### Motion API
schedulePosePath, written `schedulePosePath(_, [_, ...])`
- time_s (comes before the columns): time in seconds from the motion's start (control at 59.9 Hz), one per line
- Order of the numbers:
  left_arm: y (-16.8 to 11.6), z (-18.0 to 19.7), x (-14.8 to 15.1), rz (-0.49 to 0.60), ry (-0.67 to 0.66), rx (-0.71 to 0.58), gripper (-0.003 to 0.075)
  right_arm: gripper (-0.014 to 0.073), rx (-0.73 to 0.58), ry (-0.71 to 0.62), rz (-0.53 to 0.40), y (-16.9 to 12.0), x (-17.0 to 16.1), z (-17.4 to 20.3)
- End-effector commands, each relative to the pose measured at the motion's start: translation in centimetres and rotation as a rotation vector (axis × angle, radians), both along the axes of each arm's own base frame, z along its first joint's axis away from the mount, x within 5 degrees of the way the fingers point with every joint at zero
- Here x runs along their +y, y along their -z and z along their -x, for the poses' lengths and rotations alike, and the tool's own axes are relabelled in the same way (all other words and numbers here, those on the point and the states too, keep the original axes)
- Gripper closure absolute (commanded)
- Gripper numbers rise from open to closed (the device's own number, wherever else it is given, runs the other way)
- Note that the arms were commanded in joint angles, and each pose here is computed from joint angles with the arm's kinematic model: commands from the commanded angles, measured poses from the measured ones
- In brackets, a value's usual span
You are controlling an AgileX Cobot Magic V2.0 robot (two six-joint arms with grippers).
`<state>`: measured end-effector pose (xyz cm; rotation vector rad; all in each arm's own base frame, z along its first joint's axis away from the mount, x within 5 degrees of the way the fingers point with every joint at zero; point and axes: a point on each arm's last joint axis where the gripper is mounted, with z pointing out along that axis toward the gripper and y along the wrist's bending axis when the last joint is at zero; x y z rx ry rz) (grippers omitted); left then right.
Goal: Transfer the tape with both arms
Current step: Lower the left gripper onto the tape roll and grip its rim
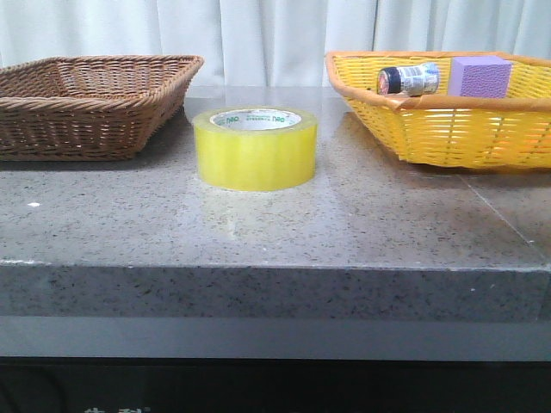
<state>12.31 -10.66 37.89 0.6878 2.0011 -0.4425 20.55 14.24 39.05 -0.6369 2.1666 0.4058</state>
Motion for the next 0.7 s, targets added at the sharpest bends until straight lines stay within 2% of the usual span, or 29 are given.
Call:
schedulePosePath(0.0, [-1.9, 0.0, -0.3, 0.089, 0.013, -0.089, 0.0228, 0.0183, -0.107, 0.012, -0.108, -1.9, -1.0, 1.6])
schedulePosePath(0.1, [-1.9, -0.2, -0.5, 0.093, 0.013, -0.093, 0.0228, 0.0183, -0.115, 0.012, -0.133, -1.5, -1.9, 3.0])
schedulePosePath(0.184, [-1.5, -0.8, -0.9, 0.055, 0.016, -0.096, 0.0228, 0.0183, -0.132, 0.013, -0.152, -1.4, -2.5, 4.0])
schedulePosePath(0.401, [-1.7, -3.3, -3.1, -0.162, 0.117, -0.127, 0.0228, 0.0183, -0.199, 0.014, -0.210, -2.2, -3.9, 6.1])
schedulePosePath(0.685, [-1.5, -8.2, -7.5, -0.447, 0.276, -0.090, 0.0228, 0.0183, -0.201, 0.013, -0.212, -2.3, -4.0, 6.3])
